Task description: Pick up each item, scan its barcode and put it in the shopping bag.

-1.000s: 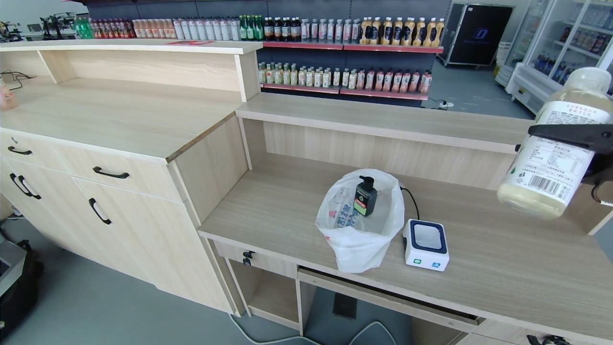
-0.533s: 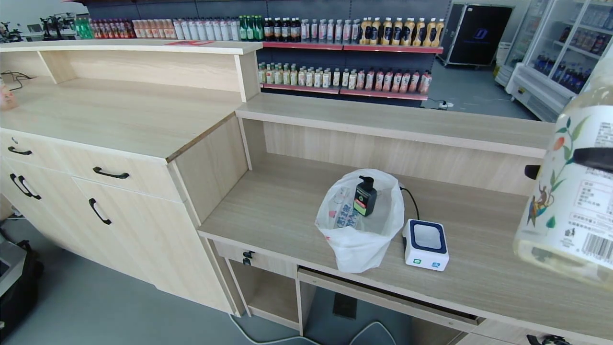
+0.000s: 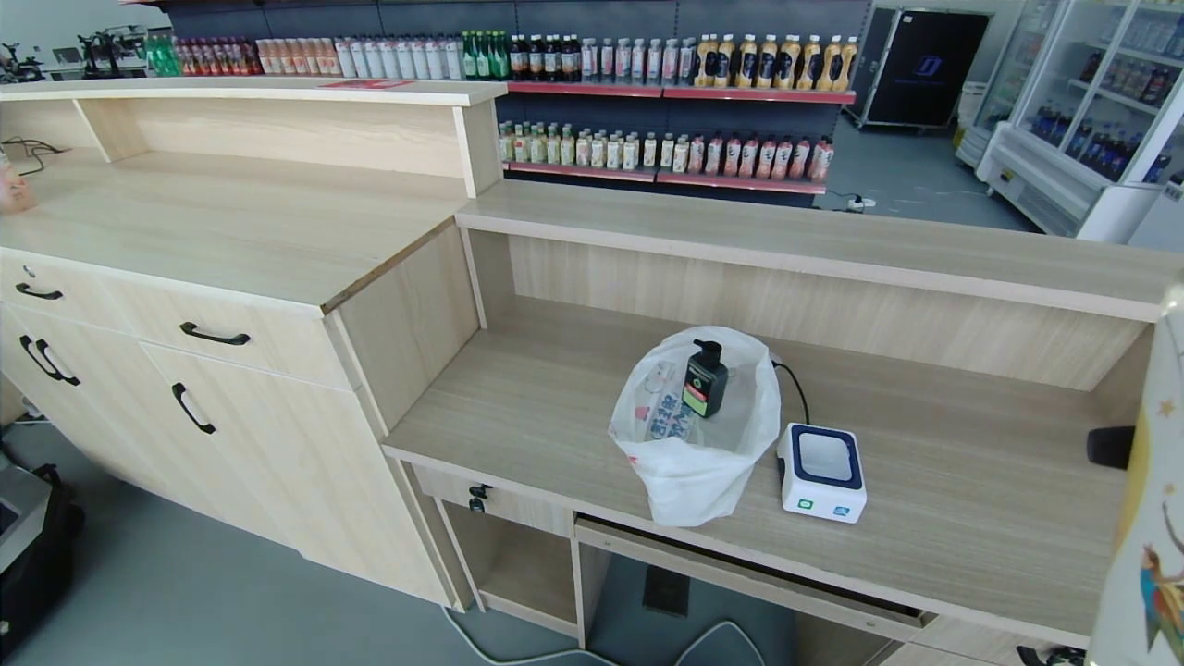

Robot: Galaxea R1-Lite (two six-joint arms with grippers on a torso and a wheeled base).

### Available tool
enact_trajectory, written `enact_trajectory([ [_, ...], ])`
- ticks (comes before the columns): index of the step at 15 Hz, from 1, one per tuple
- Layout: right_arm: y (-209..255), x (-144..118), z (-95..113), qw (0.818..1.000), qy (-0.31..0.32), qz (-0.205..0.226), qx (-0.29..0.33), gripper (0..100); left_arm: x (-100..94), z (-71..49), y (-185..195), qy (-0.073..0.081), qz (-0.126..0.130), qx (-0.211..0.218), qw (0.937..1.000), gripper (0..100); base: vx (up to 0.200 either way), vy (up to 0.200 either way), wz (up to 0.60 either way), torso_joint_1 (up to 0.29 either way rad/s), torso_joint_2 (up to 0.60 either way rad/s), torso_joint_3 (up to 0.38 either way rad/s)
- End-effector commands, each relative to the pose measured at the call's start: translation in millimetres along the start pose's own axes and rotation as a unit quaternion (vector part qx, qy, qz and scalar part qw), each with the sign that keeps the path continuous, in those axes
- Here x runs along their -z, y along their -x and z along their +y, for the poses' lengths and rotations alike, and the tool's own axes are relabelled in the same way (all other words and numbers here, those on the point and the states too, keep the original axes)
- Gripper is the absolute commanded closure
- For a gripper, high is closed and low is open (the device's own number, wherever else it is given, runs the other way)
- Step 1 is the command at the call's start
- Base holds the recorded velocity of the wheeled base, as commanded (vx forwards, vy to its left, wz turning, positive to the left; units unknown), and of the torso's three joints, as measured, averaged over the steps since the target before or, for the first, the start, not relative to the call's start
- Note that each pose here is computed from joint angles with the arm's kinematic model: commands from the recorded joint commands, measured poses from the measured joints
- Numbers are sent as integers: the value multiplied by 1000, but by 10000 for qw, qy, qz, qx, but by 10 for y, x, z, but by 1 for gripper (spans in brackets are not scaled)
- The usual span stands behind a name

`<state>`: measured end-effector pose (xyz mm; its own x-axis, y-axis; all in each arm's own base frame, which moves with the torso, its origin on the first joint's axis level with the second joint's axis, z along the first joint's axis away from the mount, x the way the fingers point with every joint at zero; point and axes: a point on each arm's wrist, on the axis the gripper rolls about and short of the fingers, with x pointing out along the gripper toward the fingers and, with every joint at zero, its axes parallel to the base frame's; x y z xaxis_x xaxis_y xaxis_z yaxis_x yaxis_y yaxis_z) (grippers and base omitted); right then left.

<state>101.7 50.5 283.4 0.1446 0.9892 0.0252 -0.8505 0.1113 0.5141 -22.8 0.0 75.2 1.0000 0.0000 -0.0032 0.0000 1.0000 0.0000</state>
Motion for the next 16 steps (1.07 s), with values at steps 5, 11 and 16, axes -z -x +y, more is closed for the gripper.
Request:
enact_trajectory([
  [5, -48, -4, 39, 9997, 32, 112, -221, 100, 0, 0, 0, 0, -1, 0, 10000, 0, 0, 0, 0, 0, 0, 0],
  [11, -93, -13, 9, 9995, -18, 176, -279, 100, 0, 0, 0, 0, -1, 0, 10000, 0, 0, 0, 0, 0, 0, 0],
  [16, -158, -54, -34, 9990, -24, 244, -363, 100, 0, 0, 0, 0, -1, 0, 10000, 0, 0, 0, 0, 0, 0, 0],
])
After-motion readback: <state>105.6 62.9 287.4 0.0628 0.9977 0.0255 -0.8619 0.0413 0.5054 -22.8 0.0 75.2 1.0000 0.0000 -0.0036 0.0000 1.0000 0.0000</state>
